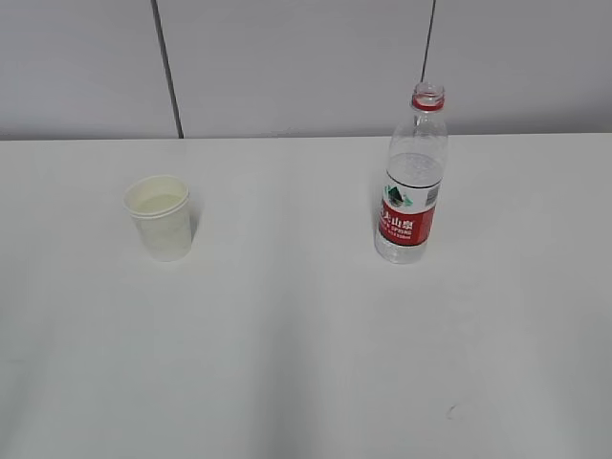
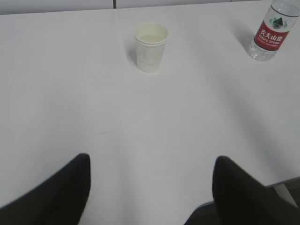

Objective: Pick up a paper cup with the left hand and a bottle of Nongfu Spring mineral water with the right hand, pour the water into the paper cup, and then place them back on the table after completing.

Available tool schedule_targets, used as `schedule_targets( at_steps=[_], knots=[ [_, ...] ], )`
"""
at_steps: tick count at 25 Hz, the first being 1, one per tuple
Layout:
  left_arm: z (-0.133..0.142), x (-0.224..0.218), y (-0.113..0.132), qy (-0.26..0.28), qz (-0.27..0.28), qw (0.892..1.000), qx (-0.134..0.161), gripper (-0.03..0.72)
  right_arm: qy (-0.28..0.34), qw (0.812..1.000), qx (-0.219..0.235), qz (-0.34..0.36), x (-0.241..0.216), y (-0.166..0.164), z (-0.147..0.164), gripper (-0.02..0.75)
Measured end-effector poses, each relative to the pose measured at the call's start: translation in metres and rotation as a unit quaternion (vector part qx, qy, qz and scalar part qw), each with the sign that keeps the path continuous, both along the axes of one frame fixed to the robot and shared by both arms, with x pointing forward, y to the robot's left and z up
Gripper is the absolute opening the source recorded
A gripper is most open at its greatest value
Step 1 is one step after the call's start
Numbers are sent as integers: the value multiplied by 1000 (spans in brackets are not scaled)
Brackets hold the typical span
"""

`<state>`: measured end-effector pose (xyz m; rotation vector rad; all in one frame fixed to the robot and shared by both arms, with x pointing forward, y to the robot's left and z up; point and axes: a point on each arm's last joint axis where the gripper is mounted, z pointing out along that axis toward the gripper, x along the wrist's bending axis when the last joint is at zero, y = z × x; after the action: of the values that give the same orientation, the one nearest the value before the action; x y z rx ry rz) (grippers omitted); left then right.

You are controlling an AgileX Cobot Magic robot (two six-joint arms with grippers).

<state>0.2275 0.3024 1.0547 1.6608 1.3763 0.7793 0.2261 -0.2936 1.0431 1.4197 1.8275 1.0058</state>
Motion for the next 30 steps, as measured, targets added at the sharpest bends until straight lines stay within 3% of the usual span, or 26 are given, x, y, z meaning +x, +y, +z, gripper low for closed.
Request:
schedule_targets(
  at_steps=[13,22,30],
  knots=[
    [0,0,0,-1,-2,1000,1,498,1,1000,-1,-4,0,-1,-1,555],
    [0,0,-1,-1,51,999,3,496,0,999,-8,-51,1,-1,-1,555],
    [0,0,-1,-1,56,998,3,496,0,999,-8,-51,1,-1,-1,555]
  ],
)
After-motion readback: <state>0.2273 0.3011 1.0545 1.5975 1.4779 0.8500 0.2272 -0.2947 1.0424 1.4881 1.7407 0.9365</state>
